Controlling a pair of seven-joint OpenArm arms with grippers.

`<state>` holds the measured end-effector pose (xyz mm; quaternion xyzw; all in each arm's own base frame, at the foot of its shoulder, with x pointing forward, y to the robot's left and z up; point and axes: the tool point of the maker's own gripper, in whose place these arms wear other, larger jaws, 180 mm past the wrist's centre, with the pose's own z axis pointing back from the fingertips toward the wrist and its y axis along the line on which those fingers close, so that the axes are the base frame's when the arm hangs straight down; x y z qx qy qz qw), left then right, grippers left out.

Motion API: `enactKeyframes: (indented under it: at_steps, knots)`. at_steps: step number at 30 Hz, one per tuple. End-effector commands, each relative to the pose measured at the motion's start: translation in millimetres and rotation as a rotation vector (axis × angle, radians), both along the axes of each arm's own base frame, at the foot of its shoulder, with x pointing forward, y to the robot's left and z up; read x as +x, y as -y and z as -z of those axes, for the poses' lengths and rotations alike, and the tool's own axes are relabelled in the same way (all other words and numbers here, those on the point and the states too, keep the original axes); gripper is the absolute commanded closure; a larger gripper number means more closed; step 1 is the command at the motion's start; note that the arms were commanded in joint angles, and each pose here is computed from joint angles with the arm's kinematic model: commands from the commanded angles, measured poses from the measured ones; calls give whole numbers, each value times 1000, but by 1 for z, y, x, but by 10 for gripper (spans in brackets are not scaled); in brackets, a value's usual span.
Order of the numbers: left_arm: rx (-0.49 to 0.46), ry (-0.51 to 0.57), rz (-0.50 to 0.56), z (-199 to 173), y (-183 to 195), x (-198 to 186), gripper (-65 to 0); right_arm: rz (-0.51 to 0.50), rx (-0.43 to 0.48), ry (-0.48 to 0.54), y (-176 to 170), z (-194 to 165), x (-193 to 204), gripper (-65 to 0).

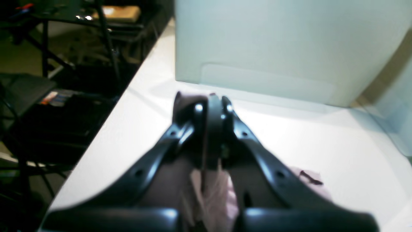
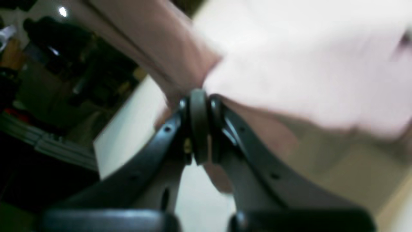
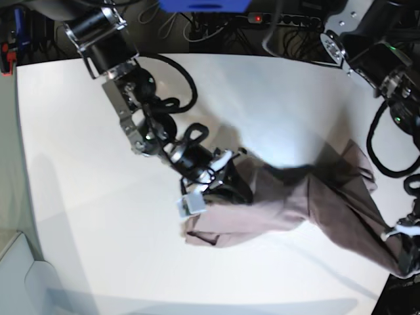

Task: Layout the t-shirt on the table in an organized manner, then fold the t-shirt properly
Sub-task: 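Lift the shirt with both grippers and shake it out in the air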

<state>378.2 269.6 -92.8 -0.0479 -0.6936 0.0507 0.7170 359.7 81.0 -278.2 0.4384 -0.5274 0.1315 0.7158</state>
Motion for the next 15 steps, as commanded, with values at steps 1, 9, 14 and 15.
enactKeyframes:
  at_steps: [1,9,14,15]
  knots:
    - [14,77,-3,-23,-4,-4,-1,7,63,102,7,-40,3,0]
    - [29,138,-14,-48,-22,-14,-1,186,103,428,95,-155,1,0]
    - [38,175,15,-67,-10,-2,-1,298,42,543,144,-200,7,0]
    - [47,171,26,-68,-4,4,-1,322,21,554,155,-205,8,0]
